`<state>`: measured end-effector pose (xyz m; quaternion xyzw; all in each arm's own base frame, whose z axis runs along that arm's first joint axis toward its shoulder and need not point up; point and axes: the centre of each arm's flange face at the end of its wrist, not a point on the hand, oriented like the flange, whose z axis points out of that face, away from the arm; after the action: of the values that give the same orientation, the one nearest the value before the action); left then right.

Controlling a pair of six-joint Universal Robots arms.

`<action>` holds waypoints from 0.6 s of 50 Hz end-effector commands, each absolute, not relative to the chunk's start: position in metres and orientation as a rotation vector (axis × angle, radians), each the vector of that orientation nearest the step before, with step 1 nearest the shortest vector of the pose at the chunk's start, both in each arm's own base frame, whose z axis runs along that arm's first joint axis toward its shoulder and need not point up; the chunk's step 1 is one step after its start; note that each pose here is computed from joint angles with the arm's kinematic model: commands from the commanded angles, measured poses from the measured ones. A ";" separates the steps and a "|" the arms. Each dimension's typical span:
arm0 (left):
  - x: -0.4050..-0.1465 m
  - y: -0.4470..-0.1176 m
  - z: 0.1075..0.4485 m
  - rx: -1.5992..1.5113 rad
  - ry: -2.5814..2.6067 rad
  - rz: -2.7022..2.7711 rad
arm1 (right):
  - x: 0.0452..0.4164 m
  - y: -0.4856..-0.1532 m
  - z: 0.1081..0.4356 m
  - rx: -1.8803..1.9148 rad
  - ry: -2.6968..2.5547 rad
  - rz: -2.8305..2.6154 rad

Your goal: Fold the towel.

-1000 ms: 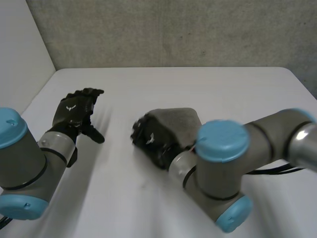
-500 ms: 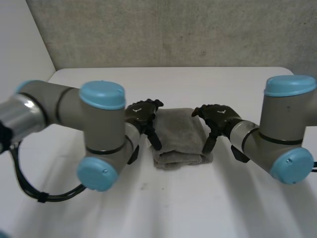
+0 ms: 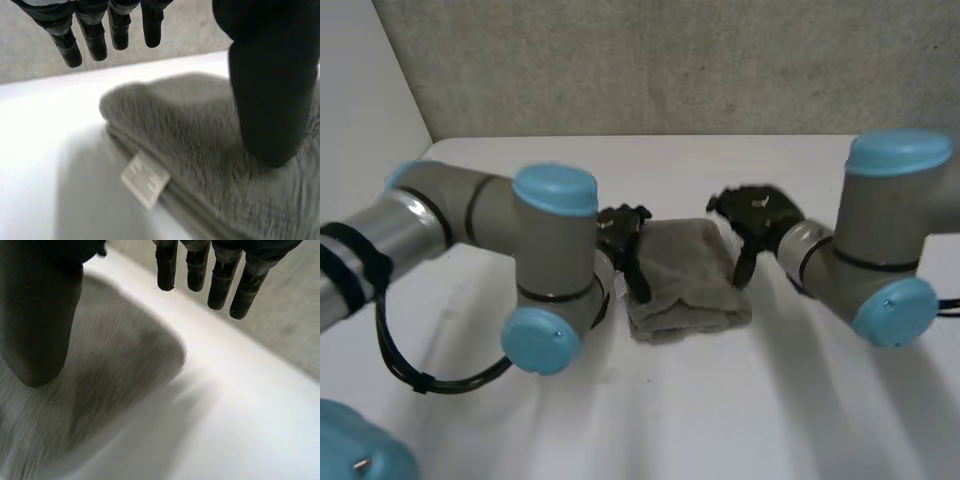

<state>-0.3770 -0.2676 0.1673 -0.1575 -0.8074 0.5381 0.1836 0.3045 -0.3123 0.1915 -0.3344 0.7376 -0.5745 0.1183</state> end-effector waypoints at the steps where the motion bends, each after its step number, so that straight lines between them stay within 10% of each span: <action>1: -0.355 -0.250 0.239 -0.487 -2.266 1.590 | 0.291 -0.304 0.264 -0.762 2.051 -1.856; 13: -0.257 -0.243 0.345 -0.165 -2.200 1.935 | 0.253 -0.262 0.350 -0.499 1.982 -2.139; 30: -0.252 -0.206 0.371 -0.284 -1.997 1.922 | 0.235 -0.250 0.348 -0.546 2.017 -2.158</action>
<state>-0.2508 -0.2097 0.3697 -0.0936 -0.7098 0.6778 0.1671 0.2353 -0.2478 0.3593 -0.1760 0.6580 -0.7291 0.0673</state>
